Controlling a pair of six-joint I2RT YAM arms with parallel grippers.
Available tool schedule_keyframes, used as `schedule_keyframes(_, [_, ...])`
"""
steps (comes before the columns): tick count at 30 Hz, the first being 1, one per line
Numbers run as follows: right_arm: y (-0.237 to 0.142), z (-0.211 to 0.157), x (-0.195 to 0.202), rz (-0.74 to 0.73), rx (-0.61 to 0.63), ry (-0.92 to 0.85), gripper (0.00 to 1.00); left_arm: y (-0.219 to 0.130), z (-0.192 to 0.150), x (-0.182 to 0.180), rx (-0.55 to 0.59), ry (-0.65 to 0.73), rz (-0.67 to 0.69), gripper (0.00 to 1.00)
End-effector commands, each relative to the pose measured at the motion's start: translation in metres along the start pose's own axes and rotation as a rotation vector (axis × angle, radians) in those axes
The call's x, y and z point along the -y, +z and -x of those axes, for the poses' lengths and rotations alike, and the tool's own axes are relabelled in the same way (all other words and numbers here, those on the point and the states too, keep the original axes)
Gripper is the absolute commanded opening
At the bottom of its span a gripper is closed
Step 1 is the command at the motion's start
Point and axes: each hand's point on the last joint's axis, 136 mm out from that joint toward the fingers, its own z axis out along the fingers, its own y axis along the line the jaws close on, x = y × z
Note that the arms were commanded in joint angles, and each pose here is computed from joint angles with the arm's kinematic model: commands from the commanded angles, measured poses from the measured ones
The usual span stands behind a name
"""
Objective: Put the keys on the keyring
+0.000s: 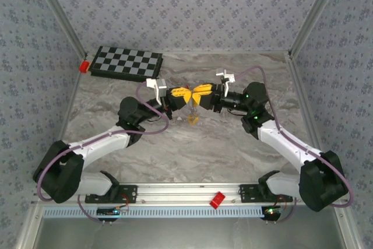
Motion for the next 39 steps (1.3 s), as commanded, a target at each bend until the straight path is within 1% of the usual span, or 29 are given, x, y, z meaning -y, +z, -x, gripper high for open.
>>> schedule_keyframes(1, [0.004, 0.011, -0.010, 0.046, 0.013, -0.030, 0.29, 0.003, 0.027, 0.013, 0.082, 0.049, -0.046, 0.00])
schedule_keyframes(6, [0.003, 0.006, -0.007, 0.033, 0.013, -0.022, 0.30, 0.002, 0.028, 0.013, 0.086, 0.051, -0.041, 0.00])
schedule_keyframes(20, [0.003, -0.004, 0.000, 0.023, 0.006, 0.001, 0.24, 0.001, 0.031, 0.013, 0.098, 0.048, -0.039, 0.00])
schedule_keyframes(26, [0.003, 0.000, -0.001, 0.025, 0.025, -0.005, 0.23, 0.002, 0.027, 0.012, 0.088, 0.039, -0.043, 0.00])
schedule_keyframes(34, [0.002, 0.005, -0.001, 0.019, 0.053, -0.012, 0.19, 0.002, 0.025, 0.012, 0.085, 0.036, -0.048, 0.00])
schedule_keyframes(37, [0.002, 0.004, 0.000, 0.022, 0.054, -0.011, 0.15, 0.002, 0.024, 0.012, 0.084, 0.034, -0.048, 0.00])
schedule_keyframes(38, [0.002, 0.004, 0.000, 0.023, 0.053, -0.009, 0.12, 0.002, 0.024, 0.012, 0.084, 0.035, -0.049, 0.00])
schedule_keyframes(39, [0.003, 0.003, -0.001, 0.028, 0.050, -0.011, 0.03, 0.002, 0.024, 0.012, 0.085, 0.035, -0.049, 0.00])
